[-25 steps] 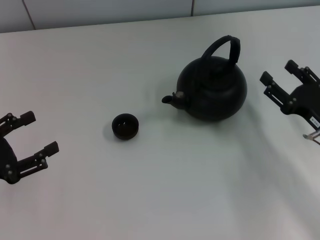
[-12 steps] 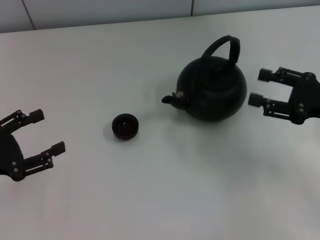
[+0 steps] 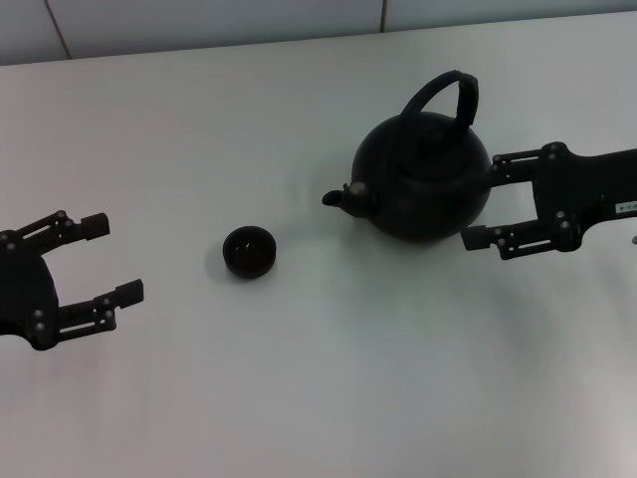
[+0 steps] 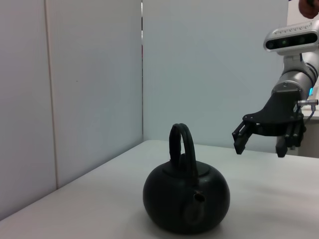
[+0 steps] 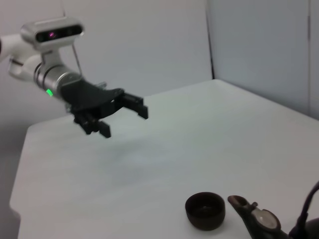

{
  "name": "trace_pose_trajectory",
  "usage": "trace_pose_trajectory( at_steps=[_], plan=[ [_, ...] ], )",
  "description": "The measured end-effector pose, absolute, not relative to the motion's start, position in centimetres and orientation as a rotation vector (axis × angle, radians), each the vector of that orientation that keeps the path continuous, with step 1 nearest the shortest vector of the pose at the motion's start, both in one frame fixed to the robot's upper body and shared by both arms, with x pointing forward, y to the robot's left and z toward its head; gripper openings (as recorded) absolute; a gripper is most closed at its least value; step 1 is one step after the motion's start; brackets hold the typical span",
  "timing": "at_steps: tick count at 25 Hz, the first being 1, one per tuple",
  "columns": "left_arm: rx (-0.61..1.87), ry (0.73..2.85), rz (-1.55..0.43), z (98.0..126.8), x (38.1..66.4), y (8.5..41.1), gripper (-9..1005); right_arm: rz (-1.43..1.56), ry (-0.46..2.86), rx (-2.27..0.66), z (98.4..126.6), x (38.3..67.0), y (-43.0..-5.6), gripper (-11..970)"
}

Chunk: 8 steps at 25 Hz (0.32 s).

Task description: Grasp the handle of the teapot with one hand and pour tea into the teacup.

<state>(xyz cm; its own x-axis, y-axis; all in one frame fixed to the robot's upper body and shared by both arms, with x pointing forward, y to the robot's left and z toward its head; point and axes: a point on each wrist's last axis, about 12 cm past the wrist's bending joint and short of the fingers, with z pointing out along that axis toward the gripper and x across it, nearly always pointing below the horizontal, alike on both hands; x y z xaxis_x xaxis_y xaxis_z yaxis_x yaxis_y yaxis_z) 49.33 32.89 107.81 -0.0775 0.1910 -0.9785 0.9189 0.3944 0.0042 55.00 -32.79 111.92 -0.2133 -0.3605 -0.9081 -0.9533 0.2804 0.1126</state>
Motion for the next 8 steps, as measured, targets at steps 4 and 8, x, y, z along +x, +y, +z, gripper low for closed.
trace_pose_trajectory(
  at_steps=[4, 8],
  plan=[
    [1.034, 1.54, -0.836, 108.11, 49.75, 32.65, 841, 0.906, 1.73, -1.239, 111.85, 55.02, -32.52, 724],
    [1.034, 1.54, -0.836, 108.15, 49.8, 32.63, 841, 0.906, 1.735, -1.249, 111.74, 54.96, -32.46, 724]
  ],
)
